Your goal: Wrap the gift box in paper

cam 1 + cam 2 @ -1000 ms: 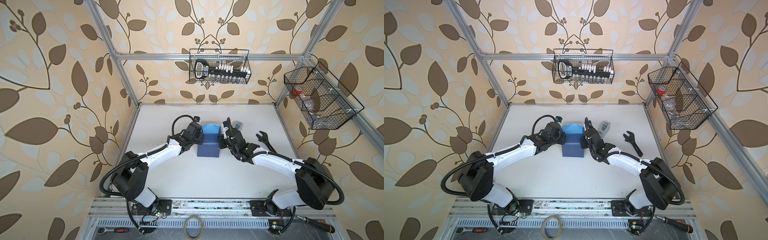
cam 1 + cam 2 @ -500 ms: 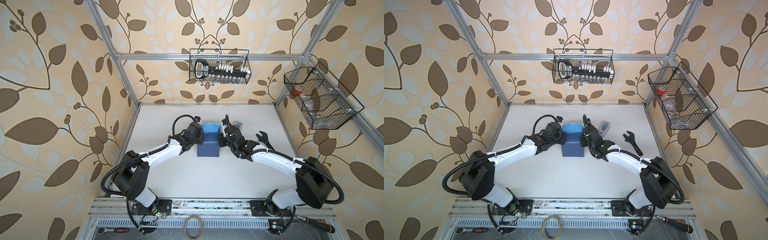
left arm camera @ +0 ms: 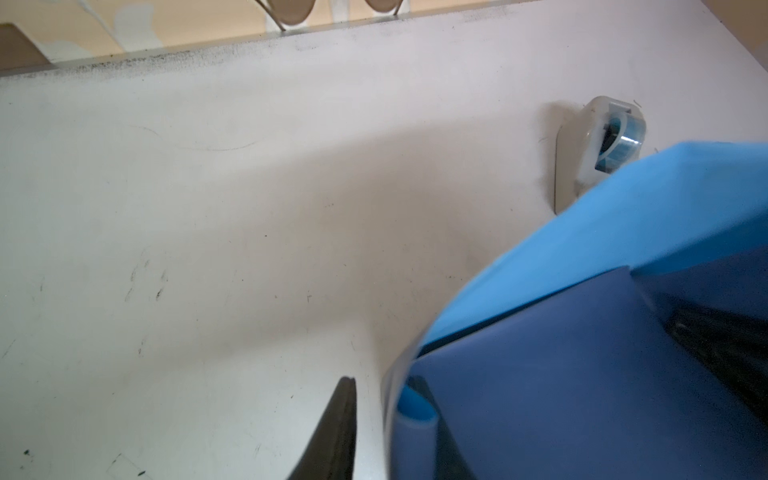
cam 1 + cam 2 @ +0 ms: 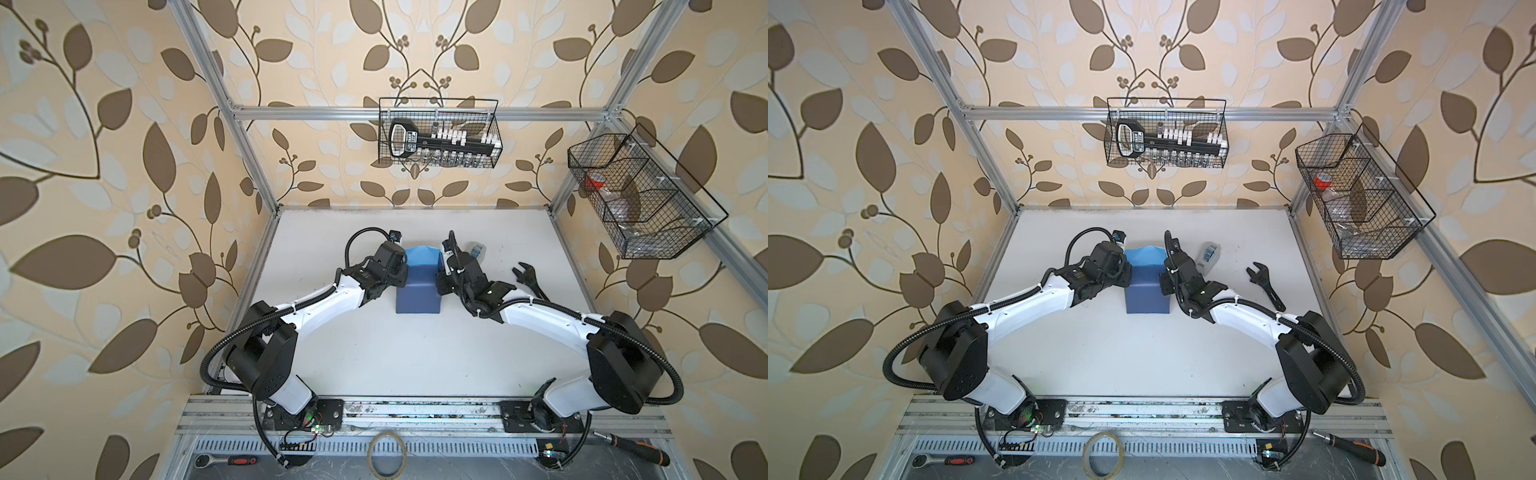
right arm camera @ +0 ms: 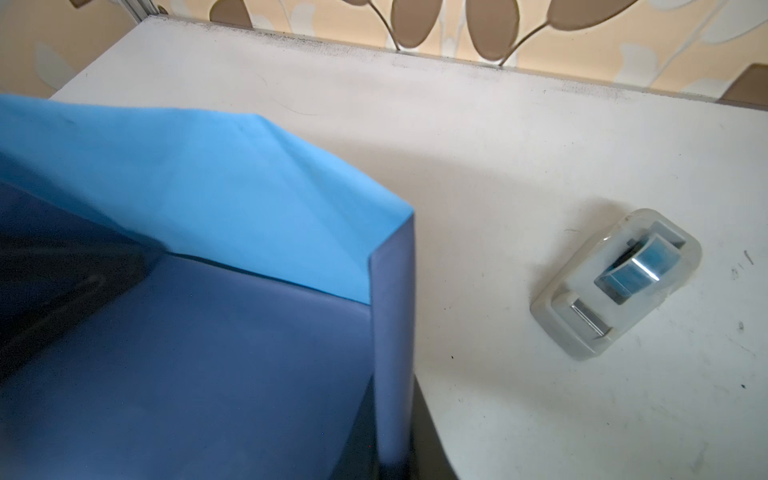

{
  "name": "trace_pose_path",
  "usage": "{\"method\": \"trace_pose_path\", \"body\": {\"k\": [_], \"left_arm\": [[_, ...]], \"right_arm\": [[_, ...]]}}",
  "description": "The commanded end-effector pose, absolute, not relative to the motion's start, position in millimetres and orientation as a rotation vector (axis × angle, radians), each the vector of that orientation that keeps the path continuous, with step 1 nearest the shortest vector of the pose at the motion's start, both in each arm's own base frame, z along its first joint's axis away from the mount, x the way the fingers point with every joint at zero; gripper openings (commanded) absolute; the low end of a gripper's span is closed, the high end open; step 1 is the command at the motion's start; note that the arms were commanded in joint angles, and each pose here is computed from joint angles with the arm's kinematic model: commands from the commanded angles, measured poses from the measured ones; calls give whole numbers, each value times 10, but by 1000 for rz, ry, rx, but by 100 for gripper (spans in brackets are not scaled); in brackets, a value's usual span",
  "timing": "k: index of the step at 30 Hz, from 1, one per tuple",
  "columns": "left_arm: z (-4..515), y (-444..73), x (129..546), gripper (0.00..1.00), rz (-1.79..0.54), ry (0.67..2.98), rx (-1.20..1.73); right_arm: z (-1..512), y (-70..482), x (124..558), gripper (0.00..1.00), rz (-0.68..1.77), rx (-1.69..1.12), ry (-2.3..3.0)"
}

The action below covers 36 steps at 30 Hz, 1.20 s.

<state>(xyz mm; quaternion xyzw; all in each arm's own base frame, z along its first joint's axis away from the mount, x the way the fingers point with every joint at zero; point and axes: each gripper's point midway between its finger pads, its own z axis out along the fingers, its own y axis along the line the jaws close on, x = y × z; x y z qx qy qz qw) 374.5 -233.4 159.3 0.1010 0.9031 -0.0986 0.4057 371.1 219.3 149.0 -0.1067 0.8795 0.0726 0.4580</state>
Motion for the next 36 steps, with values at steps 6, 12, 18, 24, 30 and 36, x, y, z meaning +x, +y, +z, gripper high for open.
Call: {"method": "trace_pose_path", "body": {"k": [6,12,18,24,30,36], "left_arm": [[1708,-2395,3785,1,-236,2254,268],[1519,-2352,3727,0,-222,2288,264],[1550,-2350,3723,0,-218,2280,267],[1596,-2362,3734,0,-224,2274,266],[1625,-2365,3730,0,-234,2265,264],[1647,-2382,3734,0,-245,2260,265]], "right_arm": [[1313,2112,3612,12,127,-287,2217],[1536,2138,3624,20,167,-277,2177],[1806,2196,3585,40,254,-281,2144],[2124,2216,3380,54,516,-325,2104],[2170,1827,3451,56,640,-221,2109],[2029,1771,3741,56,669,-157,2147]]}}
